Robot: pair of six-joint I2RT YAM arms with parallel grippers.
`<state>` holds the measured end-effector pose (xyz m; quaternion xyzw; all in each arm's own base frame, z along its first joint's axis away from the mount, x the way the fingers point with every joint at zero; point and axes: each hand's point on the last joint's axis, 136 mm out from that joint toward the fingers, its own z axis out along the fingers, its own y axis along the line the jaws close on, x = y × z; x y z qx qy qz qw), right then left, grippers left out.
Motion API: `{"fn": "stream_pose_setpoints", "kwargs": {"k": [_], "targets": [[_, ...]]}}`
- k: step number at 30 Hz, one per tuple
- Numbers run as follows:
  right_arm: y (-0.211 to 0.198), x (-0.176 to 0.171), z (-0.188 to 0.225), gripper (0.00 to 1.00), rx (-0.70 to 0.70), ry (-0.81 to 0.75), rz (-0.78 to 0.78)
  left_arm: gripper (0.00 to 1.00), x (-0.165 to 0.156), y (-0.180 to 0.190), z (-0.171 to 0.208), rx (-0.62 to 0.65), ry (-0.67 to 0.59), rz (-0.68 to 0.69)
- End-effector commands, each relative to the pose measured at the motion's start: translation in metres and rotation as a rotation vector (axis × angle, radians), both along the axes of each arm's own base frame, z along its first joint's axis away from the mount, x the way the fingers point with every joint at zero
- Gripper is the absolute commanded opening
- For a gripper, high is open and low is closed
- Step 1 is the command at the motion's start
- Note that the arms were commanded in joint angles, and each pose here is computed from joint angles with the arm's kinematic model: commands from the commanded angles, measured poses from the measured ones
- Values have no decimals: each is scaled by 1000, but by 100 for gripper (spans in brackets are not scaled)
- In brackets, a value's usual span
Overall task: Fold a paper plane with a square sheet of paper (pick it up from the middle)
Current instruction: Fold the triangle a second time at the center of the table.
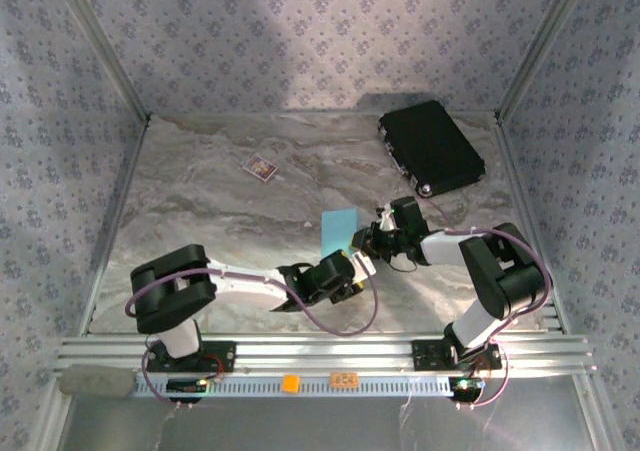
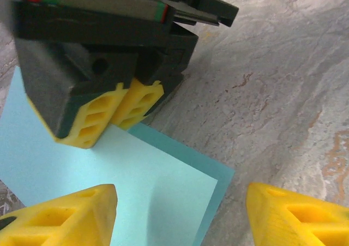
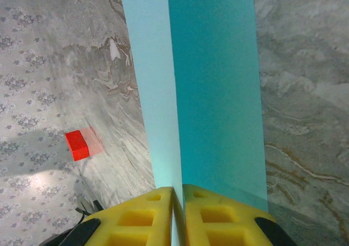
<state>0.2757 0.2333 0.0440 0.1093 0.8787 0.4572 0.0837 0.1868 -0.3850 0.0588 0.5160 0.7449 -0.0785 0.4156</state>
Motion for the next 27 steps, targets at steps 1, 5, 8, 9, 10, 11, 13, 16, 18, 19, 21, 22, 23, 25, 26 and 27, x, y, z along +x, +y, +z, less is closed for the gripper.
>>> {"fn": "stream_pose_setpoints", "kwargs": {"k": [1,5,8,9,10,11,13,16,18,19,21,22,23,25,26,27], "targets": [[2,1,2,15,7,16,9,63,4,0,-5,85,-62,-5],[2,1,2,15,7,15,9,63,8,-1,-4,106,-103,9],[1,1,1,15,6,16,8,63,14,0,-4,119,-131,33],[1,2,1,15,6,17,6,62,15,0,-4,119,-137,36],[1,2,1,15,6,16,5,62,15,-1,-3,117,-142,36],[1,1,1,15,6,17,6,61,16,0,-3,119,-144,35],[0,1,0,15,4,20,4,59,16,-2,-1,113,-148,36],[-1,1,-1,15,2,21,1,56,16,-2,1,107,-151,32],[-1,1,0,15,1,20,-1,53,15,-2,2,103,-149,27],[-2,1,-1,15,-1,22,-2,51,14,-2,2,101,-145,21],[-3,0,-3,15,-6,24,-7,51,12,-3,4,88,-139,11],[-4,1,-3,15,-6,25,-12,50,11,-3,6,80,-137,8],[-5,1,-4,15,-9,26,-17,49,11,-3,7,74,-136,7],[-5,1,-4,15,-8,27,-20,47,9,-3,8,67,-134,3],[-5,1,-4,15,-8,27,-20,46,9,-2,9,63,-134,5],[-6,1,-4,15,-9,30,-22,46,9,-2,10,59,-133,6]]}}
